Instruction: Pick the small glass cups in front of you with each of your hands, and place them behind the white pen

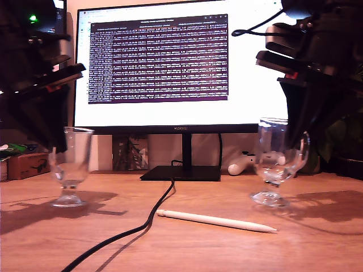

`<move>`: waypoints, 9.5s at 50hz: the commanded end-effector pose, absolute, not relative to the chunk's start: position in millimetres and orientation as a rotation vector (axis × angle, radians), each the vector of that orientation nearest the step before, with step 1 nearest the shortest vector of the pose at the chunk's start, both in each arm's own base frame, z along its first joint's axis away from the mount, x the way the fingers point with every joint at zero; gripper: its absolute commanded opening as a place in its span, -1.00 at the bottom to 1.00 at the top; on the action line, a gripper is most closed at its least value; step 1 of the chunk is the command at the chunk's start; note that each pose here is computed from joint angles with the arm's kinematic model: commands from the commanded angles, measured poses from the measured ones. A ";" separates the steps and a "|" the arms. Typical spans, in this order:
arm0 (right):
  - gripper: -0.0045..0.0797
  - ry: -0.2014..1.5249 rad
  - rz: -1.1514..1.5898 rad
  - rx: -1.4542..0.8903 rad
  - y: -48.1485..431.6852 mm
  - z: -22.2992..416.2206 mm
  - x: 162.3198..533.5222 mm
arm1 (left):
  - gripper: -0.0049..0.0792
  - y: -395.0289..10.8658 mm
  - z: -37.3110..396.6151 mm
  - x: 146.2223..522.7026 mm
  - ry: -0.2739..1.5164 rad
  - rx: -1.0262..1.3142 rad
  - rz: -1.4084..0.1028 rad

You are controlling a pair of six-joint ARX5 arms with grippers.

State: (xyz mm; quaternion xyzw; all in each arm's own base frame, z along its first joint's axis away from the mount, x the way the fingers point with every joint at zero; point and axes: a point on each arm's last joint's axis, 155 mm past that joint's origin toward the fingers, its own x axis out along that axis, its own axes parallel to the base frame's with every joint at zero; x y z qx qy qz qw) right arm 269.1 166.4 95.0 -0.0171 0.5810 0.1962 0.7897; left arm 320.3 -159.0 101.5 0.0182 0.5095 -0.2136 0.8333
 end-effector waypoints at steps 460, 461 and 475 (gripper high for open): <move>-0.92 0.266 0.067 0.038 9.4 98.9 281.4 | -0.93 -36.6 84.1 277.3 0.362 -0.042 -0.160; -0.92 0.259 0.068 0.036 9.5 100.7 281.3 | -0.93 -36.6 84.1 277.0 0.362 -0.042 -0.160; -0.92 0.154 0.104 0.013 15.8 128.6 276.7 | -0.93 -36.4 99.2 272.7 0.286 -0.031 -0.164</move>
